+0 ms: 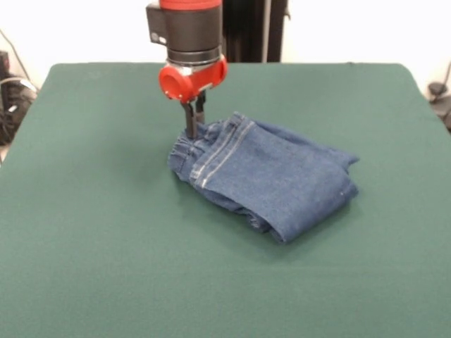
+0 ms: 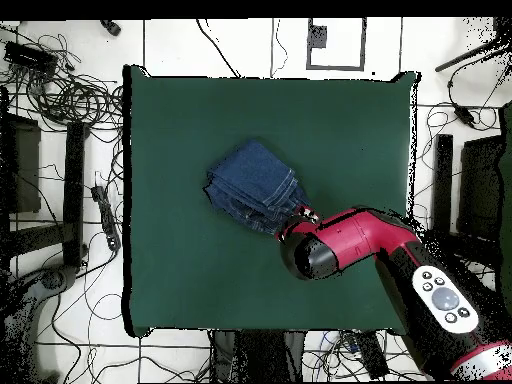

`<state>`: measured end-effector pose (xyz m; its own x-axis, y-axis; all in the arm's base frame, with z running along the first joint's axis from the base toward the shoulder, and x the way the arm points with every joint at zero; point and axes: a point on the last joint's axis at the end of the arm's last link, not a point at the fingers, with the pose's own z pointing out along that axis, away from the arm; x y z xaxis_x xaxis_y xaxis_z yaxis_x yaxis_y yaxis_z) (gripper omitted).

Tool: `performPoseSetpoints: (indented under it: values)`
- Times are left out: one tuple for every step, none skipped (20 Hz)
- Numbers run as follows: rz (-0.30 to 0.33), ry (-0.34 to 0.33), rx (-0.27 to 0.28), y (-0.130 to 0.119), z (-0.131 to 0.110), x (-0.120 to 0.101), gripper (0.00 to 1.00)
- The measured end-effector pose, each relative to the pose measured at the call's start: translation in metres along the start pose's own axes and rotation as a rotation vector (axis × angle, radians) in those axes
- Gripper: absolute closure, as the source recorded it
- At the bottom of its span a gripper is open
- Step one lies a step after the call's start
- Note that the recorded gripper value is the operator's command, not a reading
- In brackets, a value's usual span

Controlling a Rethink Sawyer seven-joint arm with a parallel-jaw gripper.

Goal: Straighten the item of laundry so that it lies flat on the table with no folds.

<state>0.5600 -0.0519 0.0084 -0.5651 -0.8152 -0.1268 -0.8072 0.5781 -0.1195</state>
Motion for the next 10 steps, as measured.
performPoseSetpoints:
  values:
    - [-0.001, 0.001, 0.001, -0.001, -0.001, 0.002, 1.0]
    - [-0.002, 0.003, 0.002, -0.002, -0.002, 0.004, 1.0]
    - [-0.008, 0.006, 0.008, -0.006, -0.005, 0.011, 1.0]
    - [-0.011, 0.008, 0.011, -0.008, -0.006, 0.015, 1.0]
    - [-0.013, 0.009, 0.012, -0.009, -0.007, 0.016, 1.0]
    - [-0.016, 0.01, 0.013, -0.01, -0.007, 0.018, 1.0]
    - [-0.023, 0.011, 0.015, -0.012, -0.008, 0.021, 1.0]
    - [-0.028, 0.012, 0.016, -0.013, -0.008, 0.022, 1.0]
    - [-0.033, 0.012, 0.017, -0.013, -0.009, 0.023, 1.0]
    - [-0.045, 0.014, 0.018, -0.014, -0.01, 0.024, 1.0]
